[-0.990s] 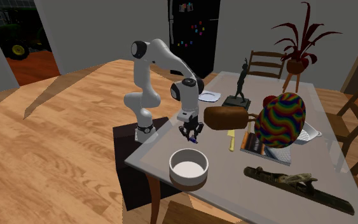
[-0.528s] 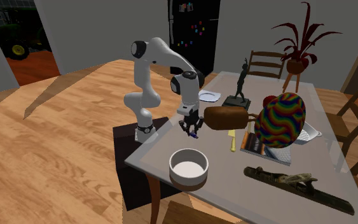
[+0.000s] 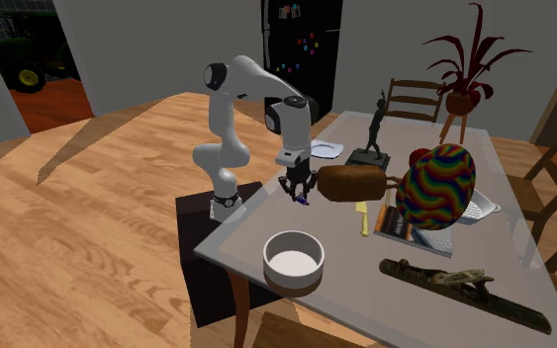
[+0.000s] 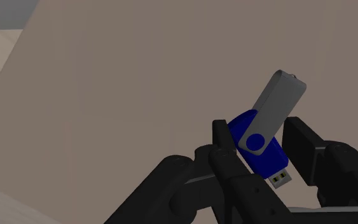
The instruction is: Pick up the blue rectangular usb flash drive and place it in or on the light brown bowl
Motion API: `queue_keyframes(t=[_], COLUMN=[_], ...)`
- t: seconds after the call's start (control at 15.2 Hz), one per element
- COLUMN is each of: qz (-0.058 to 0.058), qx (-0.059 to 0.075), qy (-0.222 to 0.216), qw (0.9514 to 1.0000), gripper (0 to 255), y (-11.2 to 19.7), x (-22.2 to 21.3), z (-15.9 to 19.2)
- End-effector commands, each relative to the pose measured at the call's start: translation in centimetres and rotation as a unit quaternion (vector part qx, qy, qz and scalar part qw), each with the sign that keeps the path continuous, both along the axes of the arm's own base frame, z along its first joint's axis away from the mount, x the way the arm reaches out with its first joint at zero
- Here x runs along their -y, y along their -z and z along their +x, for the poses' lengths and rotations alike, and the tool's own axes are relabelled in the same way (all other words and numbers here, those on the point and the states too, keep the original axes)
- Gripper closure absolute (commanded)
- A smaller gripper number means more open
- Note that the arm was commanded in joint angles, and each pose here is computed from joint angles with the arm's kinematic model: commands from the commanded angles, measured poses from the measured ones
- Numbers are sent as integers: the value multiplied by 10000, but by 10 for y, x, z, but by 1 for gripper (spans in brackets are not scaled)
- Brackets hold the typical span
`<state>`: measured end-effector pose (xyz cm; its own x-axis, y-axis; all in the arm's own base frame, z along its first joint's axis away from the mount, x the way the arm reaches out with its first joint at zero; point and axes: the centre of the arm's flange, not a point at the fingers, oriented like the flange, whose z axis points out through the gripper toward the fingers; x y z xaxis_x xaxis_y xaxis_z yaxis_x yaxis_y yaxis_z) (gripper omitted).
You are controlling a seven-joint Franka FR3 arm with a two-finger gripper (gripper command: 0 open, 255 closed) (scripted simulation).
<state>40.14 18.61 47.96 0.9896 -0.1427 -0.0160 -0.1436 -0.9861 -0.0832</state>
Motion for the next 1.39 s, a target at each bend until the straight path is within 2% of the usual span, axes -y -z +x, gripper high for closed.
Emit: queue_keyframes(t=[0.0,0.79,1.32], qz=[-1,-1,-1], qx=[-2,-2,-2], qy=[0,0,0], qw=[10000,10000,10000], gripper=[255,255,255], y=[-10,-69,-77], x=[1,1,57], z=[0,0,90])
